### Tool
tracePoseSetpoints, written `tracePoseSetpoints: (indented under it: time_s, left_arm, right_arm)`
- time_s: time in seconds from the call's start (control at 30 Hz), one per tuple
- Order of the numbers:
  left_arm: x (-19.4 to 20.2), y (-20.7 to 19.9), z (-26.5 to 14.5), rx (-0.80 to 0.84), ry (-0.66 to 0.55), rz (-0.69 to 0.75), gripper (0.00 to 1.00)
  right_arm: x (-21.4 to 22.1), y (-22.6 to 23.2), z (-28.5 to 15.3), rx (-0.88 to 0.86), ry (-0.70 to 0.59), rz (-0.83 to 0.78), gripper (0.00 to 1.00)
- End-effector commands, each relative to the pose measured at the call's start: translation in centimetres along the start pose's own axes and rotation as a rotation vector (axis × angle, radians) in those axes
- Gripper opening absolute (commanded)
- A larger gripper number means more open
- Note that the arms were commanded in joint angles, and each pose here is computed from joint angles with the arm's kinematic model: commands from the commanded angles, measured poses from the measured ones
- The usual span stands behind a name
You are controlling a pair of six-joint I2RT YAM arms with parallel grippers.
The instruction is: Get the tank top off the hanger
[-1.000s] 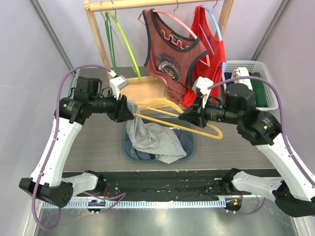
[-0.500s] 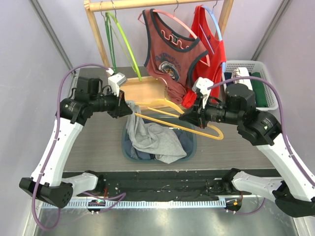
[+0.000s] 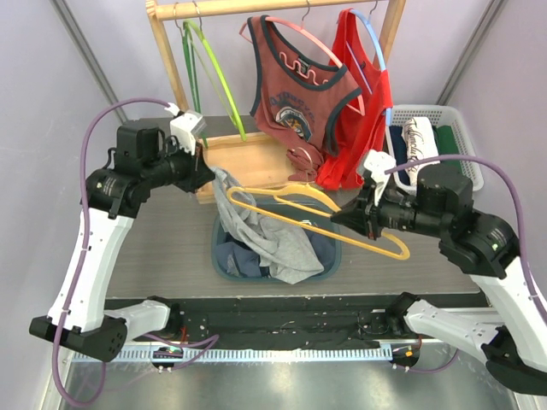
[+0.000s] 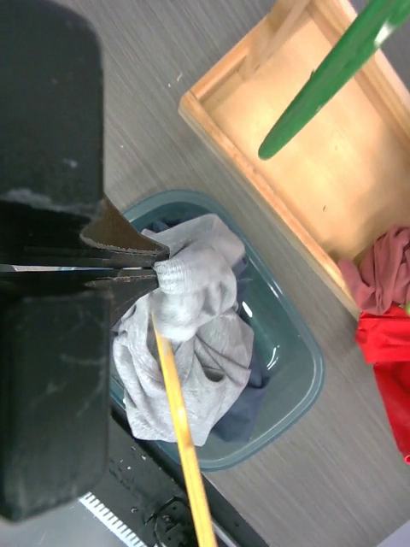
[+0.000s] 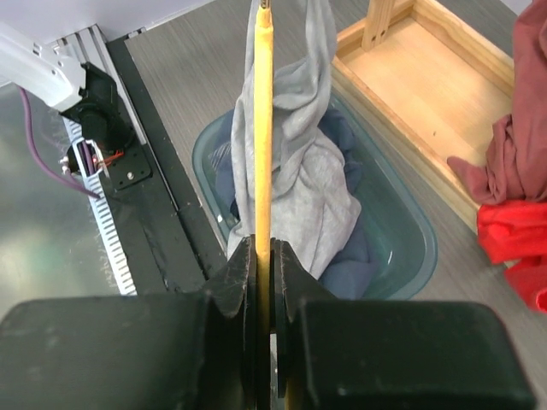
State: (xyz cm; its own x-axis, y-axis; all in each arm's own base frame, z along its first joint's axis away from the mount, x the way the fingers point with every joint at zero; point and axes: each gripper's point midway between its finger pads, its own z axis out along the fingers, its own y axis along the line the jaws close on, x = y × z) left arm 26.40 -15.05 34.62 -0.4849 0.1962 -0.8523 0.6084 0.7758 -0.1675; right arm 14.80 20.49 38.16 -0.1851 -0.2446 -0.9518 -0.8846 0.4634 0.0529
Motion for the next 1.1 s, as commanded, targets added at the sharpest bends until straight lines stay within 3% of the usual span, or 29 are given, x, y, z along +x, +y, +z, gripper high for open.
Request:
tracePoseSetpoints:
  time_s: [0.0,0.2,0.37,0.57,0.77,1.0,1.07]
  left_arm:
    - [-2.3,0.8,-0.7,-0.046,-0.055,0.033,0.0]
    - [-2.1,-3.8,-0.7,0.195,-0.037,0.045,0.0]
    - [-3.5,-8.5,-3.5,0.422,-0.074,0.108,0.0]
    - [-6.7,-11.3,-6.3,0.53,-0.162,0.157,0.0]
    - [-1.4,-10.3,-2.0,0.526,-0.018,0.153,0.0]
    - [7.9,-6.1,4.3,0.344,0.202,0.236,0.0]
    - [9.4,-3.9,5.5,0.23,0.237,0.295,0.12]
  right_arm:
    - [0.3,0.6,-2.8,0.038,-0.004,0.01,0.01]
    - [-3.7,1.1,-8.8,0.147,-0.178,-0.035,0.01]
    - [-8.7,-3.9,-12.8,0.489,-0.415,-0.012,0.01]
    - [-9.6,-6.8,-9.7,0.569,-0.383,0.019,0.01]
    - [-10.9,-8.8,-5.2,0.566,-0.341,0.022,0.01]
    - [-13.8,-11.0,-0.4,0.561,-0.303,-0.004,0.01]
    - [-14.3,-11.7,0.7,0.57,-0.291,-0.012,0.01]
